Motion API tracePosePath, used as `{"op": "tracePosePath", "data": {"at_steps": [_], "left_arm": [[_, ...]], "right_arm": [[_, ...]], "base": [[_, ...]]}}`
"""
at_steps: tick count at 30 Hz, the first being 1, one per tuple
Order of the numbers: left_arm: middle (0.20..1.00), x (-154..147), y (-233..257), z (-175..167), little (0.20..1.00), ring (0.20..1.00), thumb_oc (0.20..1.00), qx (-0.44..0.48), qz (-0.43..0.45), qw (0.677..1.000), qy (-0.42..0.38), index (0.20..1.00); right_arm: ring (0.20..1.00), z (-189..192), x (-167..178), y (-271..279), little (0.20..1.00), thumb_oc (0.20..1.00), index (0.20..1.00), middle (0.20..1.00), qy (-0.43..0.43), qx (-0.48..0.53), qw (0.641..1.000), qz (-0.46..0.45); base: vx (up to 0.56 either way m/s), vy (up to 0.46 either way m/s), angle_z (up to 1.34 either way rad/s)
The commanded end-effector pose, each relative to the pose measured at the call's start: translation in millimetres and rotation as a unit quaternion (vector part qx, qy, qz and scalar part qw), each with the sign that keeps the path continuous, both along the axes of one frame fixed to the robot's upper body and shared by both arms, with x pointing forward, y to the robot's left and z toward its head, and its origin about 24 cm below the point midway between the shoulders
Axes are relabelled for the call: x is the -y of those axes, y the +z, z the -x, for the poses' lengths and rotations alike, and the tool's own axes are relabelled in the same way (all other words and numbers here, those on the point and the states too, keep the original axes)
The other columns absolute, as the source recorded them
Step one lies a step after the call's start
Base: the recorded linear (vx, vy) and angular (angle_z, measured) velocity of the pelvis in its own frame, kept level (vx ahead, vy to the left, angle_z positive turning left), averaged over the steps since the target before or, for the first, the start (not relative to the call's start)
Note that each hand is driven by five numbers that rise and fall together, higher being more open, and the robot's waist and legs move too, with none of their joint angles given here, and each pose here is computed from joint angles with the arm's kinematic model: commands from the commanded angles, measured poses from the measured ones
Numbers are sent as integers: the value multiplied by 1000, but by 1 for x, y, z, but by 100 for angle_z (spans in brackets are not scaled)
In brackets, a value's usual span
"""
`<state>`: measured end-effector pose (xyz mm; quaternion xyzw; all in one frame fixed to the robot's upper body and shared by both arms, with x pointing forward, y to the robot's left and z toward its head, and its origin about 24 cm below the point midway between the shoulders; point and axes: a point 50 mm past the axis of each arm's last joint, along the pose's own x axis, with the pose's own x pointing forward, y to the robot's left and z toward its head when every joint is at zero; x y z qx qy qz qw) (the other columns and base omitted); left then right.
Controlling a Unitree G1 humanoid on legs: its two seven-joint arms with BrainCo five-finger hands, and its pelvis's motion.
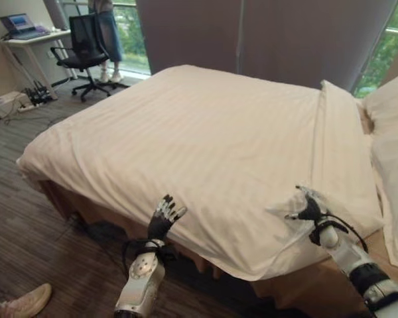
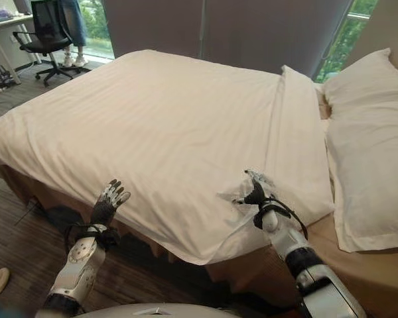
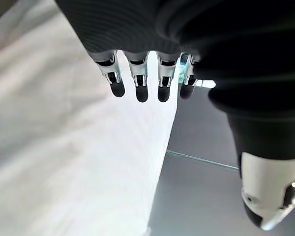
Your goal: Making the bed.
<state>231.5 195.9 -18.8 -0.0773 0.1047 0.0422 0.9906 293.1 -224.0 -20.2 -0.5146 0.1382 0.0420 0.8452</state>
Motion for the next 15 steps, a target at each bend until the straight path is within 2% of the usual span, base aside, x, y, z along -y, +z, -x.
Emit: {"op": "tracePosePath", "data": {"at_steps": [1, 2, 3, 4, 11, 15], "left_arm": [[1000, 4, 35, -25, 1000, 1000, 1000, 92, -3, 995, -24, 1000], [1000, 2, 34, -24, 1000, 1000, 1000, 89, -3, 996, -25, 1000], [1000, 1, 33, -23, 1000, 1000, 1000, 88, -5, 996, -28, 1000], [1000, -2, 34, -18, 1000, 1000, 1000, 90, -4, 995, -33, 1000], [1000, -16, 33, -2, 1000, 1000, 1000, 88, -2, 996, -27, 1000], [1000, -26, 39, 3, 1000, 1000, 1000, 101, -1, 995, -4, 1000]], "right_arm": [[1000, -31, 1, 31, 1000, 1000, 1000, 1000, -2, 46, 999, 19], [533, -31, 5, 30, 533, 533, 533, 533, -6, 40, 999, 25], [291, -29, 12, 27, 291, 291, 291, 291, -12, 27, 999, 39], [200, -24, 23, 21, 200, 200, 200, 200, -23, 8, 998, 59], [200, -10, 62, 24, 200, 200, 200, 200, -53, -3, 993, 105], [200, 15, 92, 38, 200, 200, 200, 200, -86, 33, 991, 101]], "base": [[0, 0, 0], [0, 0, 0], [-6, -9, 4], [-2, -8, 7], [-5, 0, 3], [-2, 5, -1]]}}
